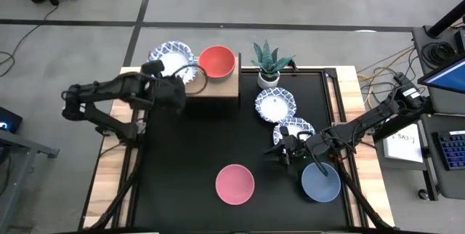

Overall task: Place and stack bowls onto a shelf
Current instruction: Stack the white bowl on top of the white bowl on the shelf

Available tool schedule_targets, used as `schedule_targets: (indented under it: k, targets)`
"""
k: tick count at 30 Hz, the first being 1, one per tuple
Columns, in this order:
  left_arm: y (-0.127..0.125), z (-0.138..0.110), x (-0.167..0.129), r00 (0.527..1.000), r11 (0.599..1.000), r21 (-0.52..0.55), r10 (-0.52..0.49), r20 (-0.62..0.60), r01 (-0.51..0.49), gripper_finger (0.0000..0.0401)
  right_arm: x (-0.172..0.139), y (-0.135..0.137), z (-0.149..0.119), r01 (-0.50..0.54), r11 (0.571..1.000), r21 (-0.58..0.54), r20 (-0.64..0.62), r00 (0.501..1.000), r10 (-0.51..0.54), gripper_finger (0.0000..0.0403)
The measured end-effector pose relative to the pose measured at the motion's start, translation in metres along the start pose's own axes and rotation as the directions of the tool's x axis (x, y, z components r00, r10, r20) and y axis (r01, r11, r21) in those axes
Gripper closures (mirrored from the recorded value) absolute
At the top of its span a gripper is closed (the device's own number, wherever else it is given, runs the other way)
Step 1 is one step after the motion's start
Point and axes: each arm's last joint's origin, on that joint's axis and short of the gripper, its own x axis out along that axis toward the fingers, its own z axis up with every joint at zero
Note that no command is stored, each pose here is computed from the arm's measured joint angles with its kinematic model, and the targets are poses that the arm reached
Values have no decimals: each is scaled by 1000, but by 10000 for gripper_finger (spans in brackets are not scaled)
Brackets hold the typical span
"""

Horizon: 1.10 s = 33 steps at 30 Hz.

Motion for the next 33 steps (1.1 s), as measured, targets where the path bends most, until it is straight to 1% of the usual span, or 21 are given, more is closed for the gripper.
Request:
schedule_targets:
  k: [3,7,9,10,13,14,20,23,26,33]
  targets:
    - [4,-1,17,998,998,61,24,-53,-20,401,0,0,0,0,1000,-3,0,1000,0,284]
    - [7,-2,33,994,983,180,40,-106,-21,401,0,0,0,0,1000,-3,0,1000,0,284]
    - [9,-3,39,991,974,228,22,-132,8,401,0,0,0,0,1000,-3,0,1000,0,284]
    - [9,-2,42,990,970,240,-5,-139,39,401,0,0,0,0,1000,-3,0,1000,0,284]
    - [13,-2,49,986,959,240,-126,-111,150,401,0,0,0,0,1000,-6,0,1000,0,284]
    - [15,-2,51,984,956,240,-147,-99,167,401,0,0,0,0,1000,-6,0,1000,0,284]
    - [24,-4,60,986,959,237,-133,-104,154,401,0,0,0,0,1000,-7,0,1000,0,284]
    - [28,-5,63,982,955,238,-155,-107,176,401,0,0,0,0,1000,-7,-1,1000,0,284]
    - [33,-5,67,978,955,218,-184,-99,202,401,0,0,0,0,1000,-7,-1,1000,0,284]
    - [40,-6,73,976,961,184,-192,-105,209,401,0,0,0,1,1000,-7,-1,1000,-1,284]
